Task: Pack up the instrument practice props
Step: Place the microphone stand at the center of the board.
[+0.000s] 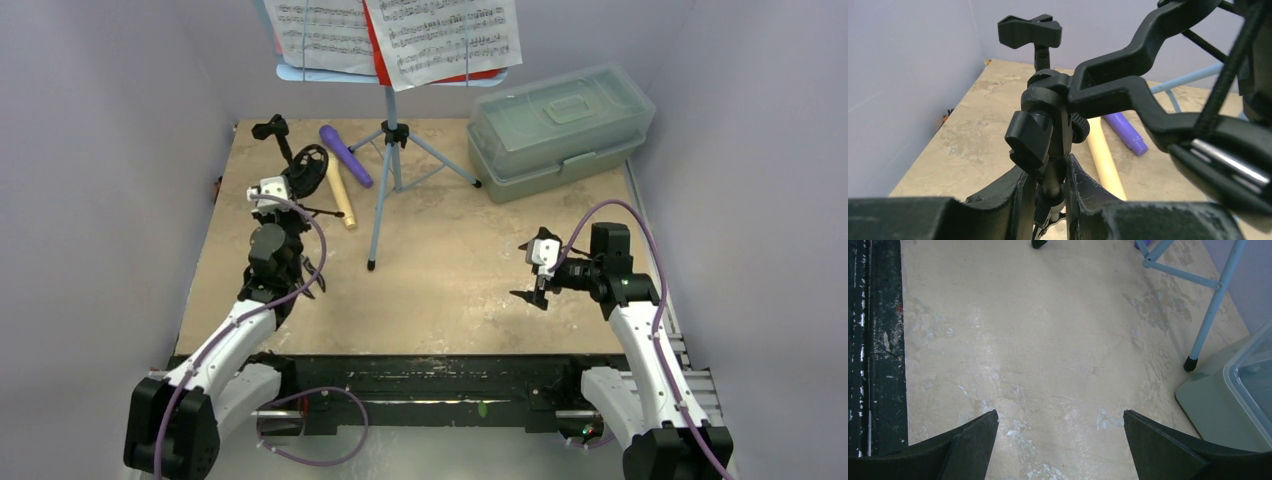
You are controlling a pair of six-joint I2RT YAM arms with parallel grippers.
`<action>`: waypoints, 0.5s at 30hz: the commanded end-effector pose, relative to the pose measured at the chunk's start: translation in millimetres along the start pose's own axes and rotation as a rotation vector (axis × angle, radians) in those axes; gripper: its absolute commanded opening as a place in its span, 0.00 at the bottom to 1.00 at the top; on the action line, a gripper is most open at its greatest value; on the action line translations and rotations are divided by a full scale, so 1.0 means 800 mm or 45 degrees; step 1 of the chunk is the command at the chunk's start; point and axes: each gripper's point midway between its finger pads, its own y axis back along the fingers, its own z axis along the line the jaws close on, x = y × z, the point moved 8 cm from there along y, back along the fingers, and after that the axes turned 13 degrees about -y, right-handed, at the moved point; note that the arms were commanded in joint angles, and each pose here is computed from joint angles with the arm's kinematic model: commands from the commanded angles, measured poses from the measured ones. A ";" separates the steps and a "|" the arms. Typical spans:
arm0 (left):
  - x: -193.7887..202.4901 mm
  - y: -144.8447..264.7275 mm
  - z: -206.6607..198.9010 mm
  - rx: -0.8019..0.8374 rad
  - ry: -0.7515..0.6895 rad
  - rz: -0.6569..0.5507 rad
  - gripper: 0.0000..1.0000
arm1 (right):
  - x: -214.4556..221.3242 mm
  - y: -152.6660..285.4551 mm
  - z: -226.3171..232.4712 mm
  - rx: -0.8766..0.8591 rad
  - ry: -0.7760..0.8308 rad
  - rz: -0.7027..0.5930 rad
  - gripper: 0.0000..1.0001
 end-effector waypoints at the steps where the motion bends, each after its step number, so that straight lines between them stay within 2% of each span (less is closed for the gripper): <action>1: -0.032 -0.027 0.011 0.031 0.142 -0.237 0.00 | 0.000 0.000 0.002 -0.021 0.008 -0.008 0.99; 9: -0.003 -0.063 0.045 -0.136 0.139 -0.214 0.00 | 0.001 -0.001 0.003 -0.038 0.008 -0.011 0.99; 13: 0.006 -0.081 0.048 -0.051 -0.038 -0.221 0.00 | 0.002 -0.002 0.004 -0.047 0.004 -0.008 0.99; 15: 0.016 -0.093 0.056 -0.017 -0.083 -0.172 0.00 | 0.003 -0.002 0.004 -0.050 0.002 -0.007 0.99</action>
